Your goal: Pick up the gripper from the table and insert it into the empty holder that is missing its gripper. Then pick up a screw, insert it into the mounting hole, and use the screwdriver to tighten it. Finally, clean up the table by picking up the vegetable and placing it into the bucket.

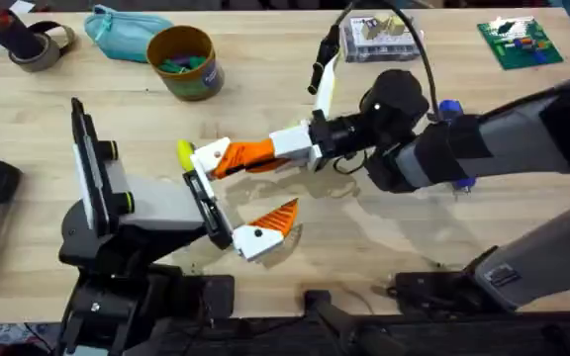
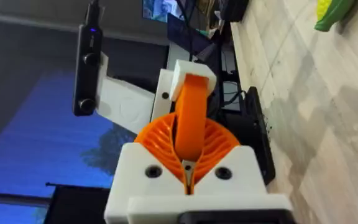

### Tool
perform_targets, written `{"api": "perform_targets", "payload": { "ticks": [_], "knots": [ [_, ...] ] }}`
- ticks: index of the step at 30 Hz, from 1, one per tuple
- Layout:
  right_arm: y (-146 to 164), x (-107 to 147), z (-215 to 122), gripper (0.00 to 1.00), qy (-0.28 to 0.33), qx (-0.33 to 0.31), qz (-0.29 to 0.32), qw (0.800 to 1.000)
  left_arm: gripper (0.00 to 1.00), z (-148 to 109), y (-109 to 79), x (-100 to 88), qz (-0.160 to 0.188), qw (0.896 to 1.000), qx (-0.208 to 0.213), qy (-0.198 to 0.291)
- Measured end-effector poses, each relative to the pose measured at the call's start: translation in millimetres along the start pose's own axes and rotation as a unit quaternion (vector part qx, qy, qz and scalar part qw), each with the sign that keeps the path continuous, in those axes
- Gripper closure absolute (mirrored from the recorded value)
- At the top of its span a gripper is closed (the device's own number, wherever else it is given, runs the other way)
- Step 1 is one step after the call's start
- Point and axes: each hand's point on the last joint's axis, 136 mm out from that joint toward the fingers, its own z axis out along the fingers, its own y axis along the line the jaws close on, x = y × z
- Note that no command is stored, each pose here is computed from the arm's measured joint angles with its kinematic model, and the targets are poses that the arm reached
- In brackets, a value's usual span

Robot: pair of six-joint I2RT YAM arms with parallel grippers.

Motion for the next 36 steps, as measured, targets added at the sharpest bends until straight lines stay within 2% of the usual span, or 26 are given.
{"api": "perform_targets", "payload": {
  "ticks": [36],
  "knots": [
    [-1.6, -9.7, 10.1, 0.977, 0.016, -0.004, -0.002, 1.000, 0.014, 0.0, 2.7, -0.5, 0.001, 1.000, -0.008, -0.001]
  ]
}}
